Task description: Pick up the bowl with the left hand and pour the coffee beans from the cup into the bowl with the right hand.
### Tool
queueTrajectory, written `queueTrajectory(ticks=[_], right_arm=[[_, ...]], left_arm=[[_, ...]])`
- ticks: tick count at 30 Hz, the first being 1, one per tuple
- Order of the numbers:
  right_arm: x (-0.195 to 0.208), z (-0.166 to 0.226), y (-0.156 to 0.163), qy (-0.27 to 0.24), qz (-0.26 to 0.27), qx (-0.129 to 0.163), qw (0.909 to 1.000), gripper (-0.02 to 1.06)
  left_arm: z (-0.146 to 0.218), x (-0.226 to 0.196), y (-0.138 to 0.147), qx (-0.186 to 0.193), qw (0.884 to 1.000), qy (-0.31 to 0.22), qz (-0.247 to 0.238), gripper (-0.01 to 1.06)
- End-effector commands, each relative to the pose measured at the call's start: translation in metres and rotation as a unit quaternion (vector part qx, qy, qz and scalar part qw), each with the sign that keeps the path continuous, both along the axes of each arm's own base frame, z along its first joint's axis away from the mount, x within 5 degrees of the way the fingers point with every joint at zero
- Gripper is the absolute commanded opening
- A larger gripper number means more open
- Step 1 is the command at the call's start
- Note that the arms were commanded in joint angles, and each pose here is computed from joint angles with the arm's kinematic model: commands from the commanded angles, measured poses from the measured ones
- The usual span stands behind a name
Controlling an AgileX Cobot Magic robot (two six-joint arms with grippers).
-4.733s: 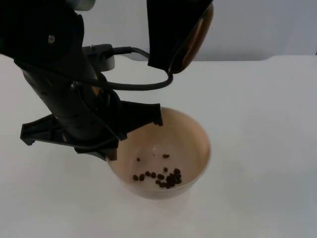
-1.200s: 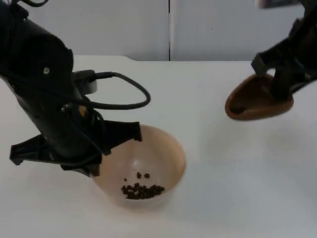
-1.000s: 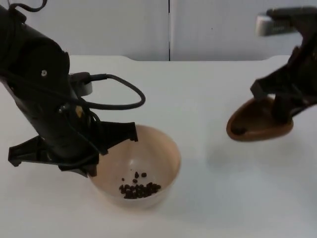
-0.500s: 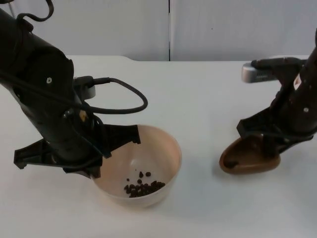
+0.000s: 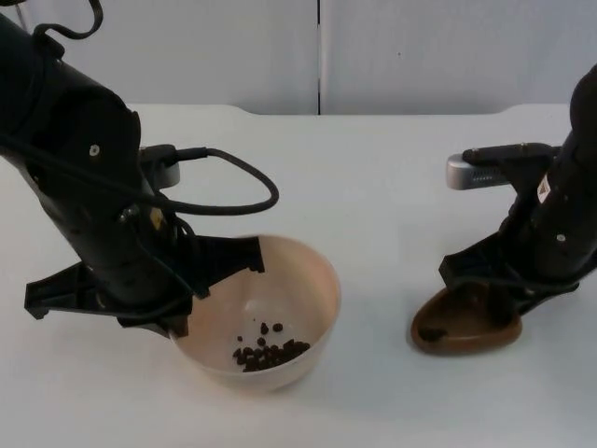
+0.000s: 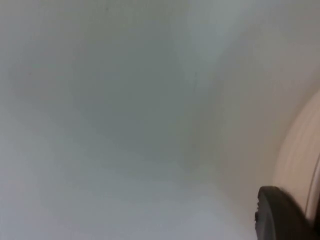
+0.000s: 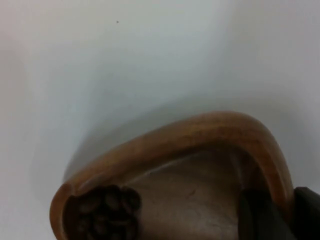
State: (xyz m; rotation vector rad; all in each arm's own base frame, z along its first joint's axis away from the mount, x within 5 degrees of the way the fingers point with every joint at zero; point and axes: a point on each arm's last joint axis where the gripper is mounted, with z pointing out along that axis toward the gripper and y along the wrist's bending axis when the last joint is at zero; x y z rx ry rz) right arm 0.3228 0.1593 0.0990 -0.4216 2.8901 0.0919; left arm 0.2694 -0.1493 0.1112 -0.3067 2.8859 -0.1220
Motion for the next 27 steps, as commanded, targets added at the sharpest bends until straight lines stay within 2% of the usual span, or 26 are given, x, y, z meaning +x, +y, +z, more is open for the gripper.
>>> queueTrajectory(ticks=[1,4,20,24,25,27], right_arm=[[0.0003,-0.0021,0.0005,-0.002,-0.001,0.001,1.0000,0.00],[0.0011,-0.0019,0.0010,-0.006,-0.015,0.006,0.9999,0.00],[0.0033,-0.0012,0.0021,-0.018,-0.014,0.013,0.9997,0.02],[0.0045,-0.0009,0.0027,-0.025,-0.014,0.017,0.9995,0.16],[0.0045,-0.0009,0.0027,-0.025,-0.014,0.017,0.9995,0.16],[0.0050,-0.0007,0.0030,-0.028,-0.014,0.018,0.9993,0.26]], left_arm=[[-0.0076,-0.0068,0.0057,0.028,0.999,0.035,0.001,0.00],[-0.0077,-0.0072,0.0060,0.030,0.999,0.037,0.001,0.00],[-0.0077,-0.0077,0.0076,0.041,0.998,0.040,-0.012,0.00],[-0.0077,-0.0077,0.0076,0.042,0.998,0.040,-0.017,0.00],[-0.0077,-0.0077,0.0076,0.042,0.998,0.040,-0.017,0.00],[-0.0077,-0.0076,0.0076,0.042,0.998,0.039,-0.017,0.01]])
